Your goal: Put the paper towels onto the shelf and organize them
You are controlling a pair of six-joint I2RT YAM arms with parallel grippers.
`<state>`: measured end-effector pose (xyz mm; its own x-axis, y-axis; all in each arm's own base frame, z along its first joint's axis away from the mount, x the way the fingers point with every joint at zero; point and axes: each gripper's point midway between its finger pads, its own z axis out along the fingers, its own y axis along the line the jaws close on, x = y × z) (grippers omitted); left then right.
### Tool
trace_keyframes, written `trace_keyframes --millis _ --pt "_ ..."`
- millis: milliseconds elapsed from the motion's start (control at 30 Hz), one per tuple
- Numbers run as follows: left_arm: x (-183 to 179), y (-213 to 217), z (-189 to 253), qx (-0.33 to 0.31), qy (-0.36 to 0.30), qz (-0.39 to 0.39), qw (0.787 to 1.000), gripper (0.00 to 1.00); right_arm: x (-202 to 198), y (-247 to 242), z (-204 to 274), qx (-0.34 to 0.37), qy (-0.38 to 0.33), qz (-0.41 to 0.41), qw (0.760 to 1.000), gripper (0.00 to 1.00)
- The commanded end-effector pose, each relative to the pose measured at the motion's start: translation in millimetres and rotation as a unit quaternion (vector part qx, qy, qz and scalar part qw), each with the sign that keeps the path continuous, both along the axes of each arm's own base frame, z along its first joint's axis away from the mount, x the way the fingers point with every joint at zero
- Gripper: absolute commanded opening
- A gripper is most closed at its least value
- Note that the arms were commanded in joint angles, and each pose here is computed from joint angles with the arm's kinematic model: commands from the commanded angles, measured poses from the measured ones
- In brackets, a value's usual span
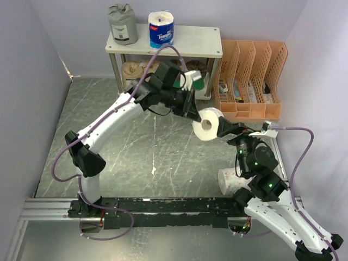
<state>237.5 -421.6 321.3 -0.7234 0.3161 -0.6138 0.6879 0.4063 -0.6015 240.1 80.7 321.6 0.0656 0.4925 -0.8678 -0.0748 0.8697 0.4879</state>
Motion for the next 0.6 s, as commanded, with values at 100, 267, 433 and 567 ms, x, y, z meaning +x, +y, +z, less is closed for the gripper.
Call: trace_keyframes --millis 100,267,433,567 --pt "114.4 43.7 132.4 -0.246 0.106 0.252 0.930 0.07 -4.7 1.7 -5.9 0.008 0.007 0.012 1.000 1.00" --pt "184.1 71.7 185.5 -0.343 0.096 0.354 0.865 0.07 -8.1 -1.6 -9.2 0.020 0.006 0.010 1.000 1.00" --pt "217.4 78.1 206.8 -0.411 0.095 0.372 0.827 0.07 -9.1 -0.8 -22.0 0.028 0.018 0.012 0.999 1.00" --pt "232.6 75.3 207.8 -0.433 0.084 0.377 0.814 0.07 -10.0 -1.4 -30.3 0.034 0.022 0.011 0.999 1.00"
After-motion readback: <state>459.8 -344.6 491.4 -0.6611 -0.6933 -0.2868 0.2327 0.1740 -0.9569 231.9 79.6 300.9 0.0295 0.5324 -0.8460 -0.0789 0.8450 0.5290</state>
